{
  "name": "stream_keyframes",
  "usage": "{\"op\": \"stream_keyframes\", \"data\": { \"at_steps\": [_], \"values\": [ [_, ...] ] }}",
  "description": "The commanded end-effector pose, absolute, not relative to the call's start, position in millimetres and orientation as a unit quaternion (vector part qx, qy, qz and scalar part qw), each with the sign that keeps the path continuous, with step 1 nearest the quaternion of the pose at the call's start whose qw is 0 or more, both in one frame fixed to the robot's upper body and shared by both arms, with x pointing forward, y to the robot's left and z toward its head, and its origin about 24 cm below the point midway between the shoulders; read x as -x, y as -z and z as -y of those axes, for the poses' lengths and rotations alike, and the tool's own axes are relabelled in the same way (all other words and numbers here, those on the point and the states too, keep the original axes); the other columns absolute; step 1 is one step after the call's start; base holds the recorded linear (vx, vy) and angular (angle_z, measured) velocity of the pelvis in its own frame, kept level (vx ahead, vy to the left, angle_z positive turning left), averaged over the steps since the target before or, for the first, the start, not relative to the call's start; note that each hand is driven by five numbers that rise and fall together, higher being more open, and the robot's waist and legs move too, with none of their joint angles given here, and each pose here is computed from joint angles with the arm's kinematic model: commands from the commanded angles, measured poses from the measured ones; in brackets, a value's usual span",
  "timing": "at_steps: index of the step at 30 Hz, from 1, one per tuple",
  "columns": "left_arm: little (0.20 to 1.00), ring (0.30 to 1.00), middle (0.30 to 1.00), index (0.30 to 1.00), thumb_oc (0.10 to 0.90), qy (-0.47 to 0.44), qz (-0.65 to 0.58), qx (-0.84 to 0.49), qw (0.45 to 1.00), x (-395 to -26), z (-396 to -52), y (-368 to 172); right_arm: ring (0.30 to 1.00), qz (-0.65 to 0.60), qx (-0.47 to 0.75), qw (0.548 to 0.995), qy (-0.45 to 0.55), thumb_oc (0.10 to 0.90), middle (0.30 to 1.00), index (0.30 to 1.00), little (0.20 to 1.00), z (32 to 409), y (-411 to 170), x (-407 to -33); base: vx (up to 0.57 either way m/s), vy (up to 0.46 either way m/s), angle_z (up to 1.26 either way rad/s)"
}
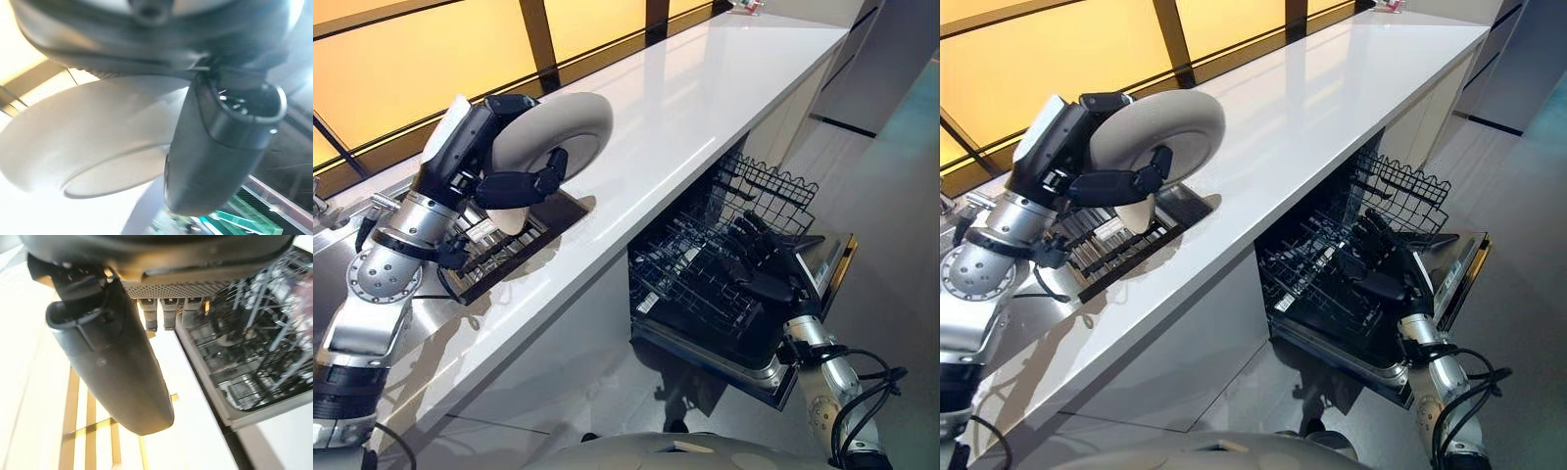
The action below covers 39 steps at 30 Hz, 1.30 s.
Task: Pick up plates and place into dishwasher.
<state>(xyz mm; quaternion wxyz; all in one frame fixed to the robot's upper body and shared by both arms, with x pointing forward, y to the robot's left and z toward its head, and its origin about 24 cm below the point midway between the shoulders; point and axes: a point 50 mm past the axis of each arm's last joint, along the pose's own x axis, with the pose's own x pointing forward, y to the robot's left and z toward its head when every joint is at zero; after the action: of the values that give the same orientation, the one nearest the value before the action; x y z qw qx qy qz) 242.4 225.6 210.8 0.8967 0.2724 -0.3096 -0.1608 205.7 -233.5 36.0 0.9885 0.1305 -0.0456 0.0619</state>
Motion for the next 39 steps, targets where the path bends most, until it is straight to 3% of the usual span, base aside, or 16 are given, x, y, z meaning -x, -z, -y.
{"op": "stream_keyframes", "data": {
  "at_steps": [1, 16, 39],
  "values": [
    [0.200, 0.300, 0.300, 0.300, 0.100, 0.169, 0.405, -0.224, 0.870, -239, -222, -256, 0.900, 0.243, -0.085, 0.960, -0.113, 0.800, 0.900, 0.900, 0.900, 227, -121, -233, 0.00, 0.000, 0.00],
    [0.200, 0.300, 0.300, 0.300, 0.100, 0.318, 0.314, -0.112, 0.888, -260, -175, -219, 0.900, 0.299, -0.059, 0.936, -0.176, 0.800, 0.900, 0.900, 0.900, 215, -158, -240, 0.00, -0.002, -0.03],
    [0.200, 0.300, 0.300, 0.300, 0.100, 0.346, 0.307, -0.090, 0.882, -274, -147, -206, 0.900, 0.308, -0.057, 0.914, -0.258, 0.800, 0.900, 0.900, 0.900, 207, -177, -244, 0.00, -0.005, -0.03]
  ]
}}
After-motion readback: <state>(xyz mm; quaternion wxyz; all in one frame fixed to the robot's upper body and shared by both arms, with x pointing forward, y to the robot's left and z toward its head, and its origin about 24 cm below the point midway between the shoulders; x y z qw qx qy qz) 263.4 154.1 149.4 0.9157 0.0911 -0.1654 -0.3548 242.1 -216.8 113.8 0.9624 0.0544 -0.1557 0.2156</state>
